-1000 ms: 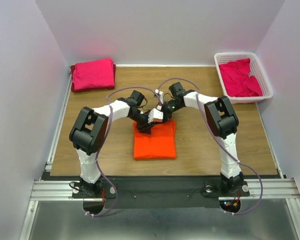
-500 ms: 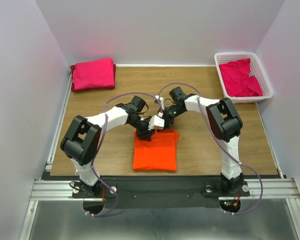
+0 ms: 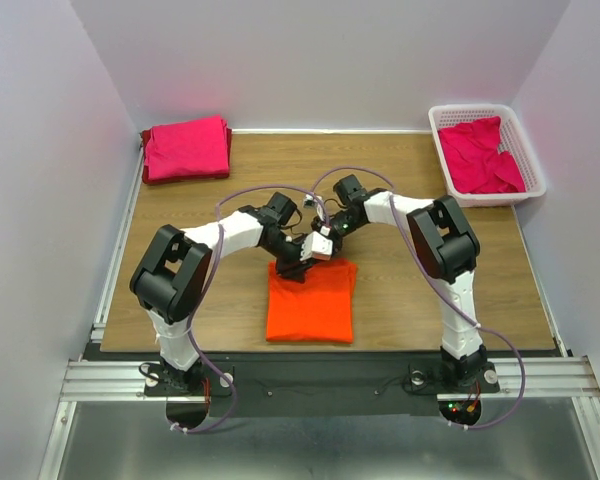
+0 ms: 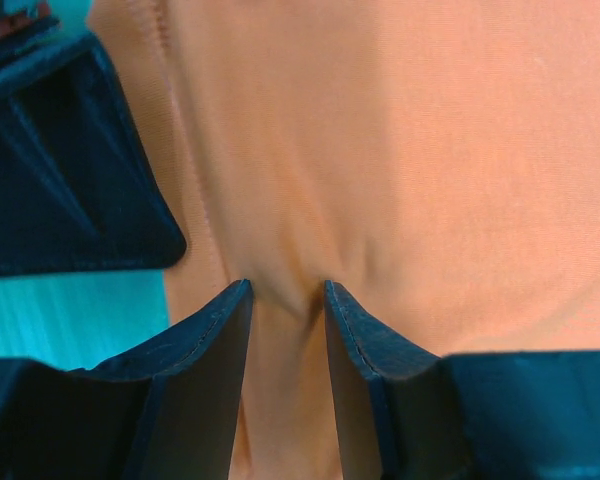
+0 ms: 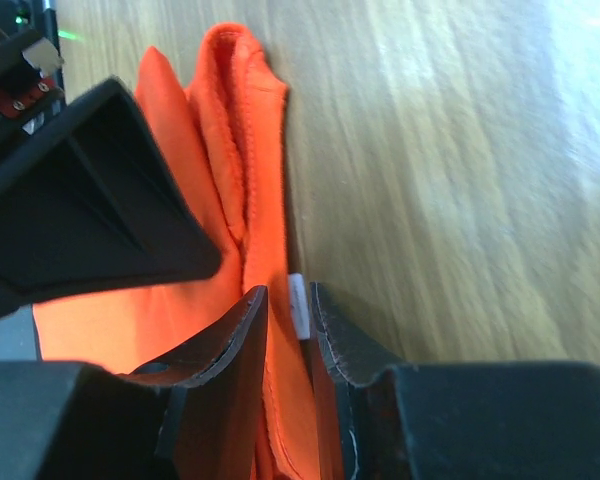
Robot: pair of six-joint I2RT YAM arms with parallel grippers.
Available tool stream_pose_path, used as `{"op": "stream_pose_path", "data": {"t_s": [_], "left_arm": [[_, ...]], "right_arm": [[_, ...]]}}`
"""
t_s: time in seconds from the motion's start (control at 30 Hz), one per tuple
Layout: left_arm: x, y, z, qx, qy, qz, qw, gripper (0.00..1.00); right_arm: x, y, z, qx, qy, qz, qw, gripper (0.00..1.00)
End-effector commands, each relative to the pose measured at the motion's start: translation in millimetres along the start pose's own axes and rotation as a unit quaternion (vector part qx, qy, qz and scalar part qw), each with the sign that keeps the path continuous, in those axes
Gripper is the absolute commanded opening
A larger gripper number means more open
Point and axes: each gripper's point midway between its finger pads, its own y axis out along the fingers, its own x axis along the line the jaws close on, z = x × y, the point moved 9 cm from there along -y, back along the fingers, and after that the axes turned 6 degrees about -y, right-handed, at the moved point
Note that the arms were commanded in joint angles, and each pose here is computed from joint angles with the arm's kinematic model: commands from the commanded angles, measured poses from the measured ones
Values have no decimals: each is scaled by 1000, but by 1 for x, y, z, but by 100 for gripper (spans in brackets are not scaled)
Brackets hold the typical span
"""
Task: Fold and stack the t-shirts
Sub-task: Fold the tshirt
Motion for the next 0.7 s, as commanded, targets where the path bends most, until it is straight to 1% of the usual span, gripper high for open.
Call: {"op": "stream_pose_path", "data": {"t_s": [0.0,0.07,0.1,0.2,0.3,0.43,0.5,0.67], "left_arm": [[-5,-1,-10,-8,15,16,1000,37],[-5,-2,-11,-9,14,13,1000,25],[-6,-4,-13,-12,15,10,1000,14],[-6,-12,-21,-22,22,-7,999,0],[-9,-30,-37,-39,44,-37,998,0],[-10,-46,-50,-46,62,-64,995,0],[-8,-51,-55,-46,71,-76,994,0],[4,-51,-56,-37,78,-95,992,0]], "right_arm": [[-5,18,18,24,9,-3,1000,30],[-6,20,21,28,14,-3,1000,29],[-7,21,23,29,16,-3,999,27],[-8,23,27,34,23,-4,999,23],[-7,25,32,37,27,-6,999,20],[-6,26,37,39,31,-11,999,20],[-6,27,38,38,31,-14,999,18],[-5,27,38,37,28,-19,999,18]]}}
